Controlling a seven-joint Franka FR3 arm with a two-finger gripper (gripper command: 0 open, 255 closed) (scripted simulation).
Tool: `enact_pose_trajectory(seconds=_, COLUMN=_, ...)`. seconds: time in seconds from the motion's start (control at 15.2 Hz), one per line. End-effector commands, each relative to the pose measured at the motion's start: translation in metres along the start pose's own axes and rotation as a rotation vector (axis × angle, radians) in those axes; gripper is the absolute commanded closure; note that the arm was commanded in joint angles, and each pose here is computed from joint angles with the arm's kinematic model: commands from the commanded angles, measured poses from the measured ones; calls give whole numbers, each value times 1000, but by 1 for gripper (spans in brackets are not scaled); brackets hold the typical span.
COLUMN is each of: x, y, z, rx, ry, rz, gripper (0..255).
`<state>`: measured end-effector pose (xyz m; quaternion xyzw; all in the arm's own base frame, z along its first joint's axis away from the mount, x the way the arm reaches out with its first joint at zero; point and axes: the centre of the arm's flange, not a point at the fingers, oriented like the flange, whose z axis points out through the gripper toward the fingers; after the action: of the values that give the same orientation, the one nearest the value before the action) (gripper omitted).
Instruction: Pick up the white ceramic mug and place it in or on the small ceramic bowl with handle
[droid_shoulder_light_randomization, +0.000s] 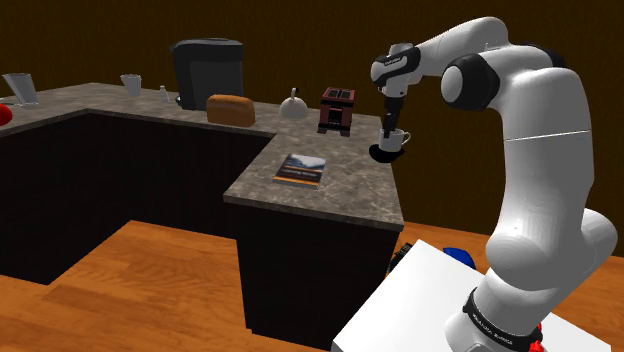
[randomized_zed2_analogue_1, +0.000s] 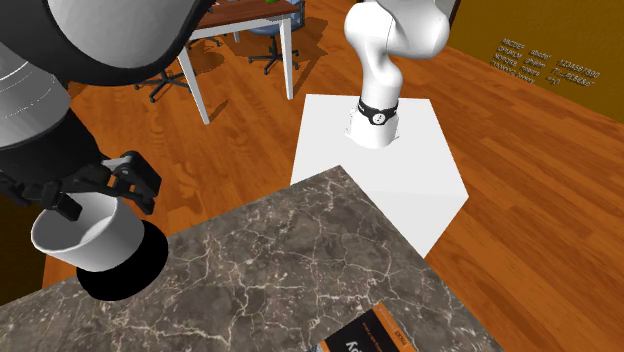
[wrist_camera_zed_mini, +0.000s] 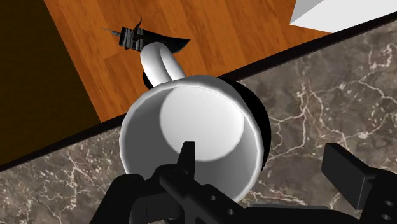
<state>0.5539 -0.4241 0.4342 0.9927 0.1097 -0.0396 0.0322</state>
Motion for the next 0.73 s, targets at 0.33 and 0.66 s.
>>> enact_pose_trajectory(seconds=0.33, x=0, y=0, z=-44, rx=0, ry=0, rz=0, gripper=0)
enact_pose_trajectory(seconds=0.66, x=0, y=0, z=-44, rx=0, ry=0, rz=0, gripper=0)
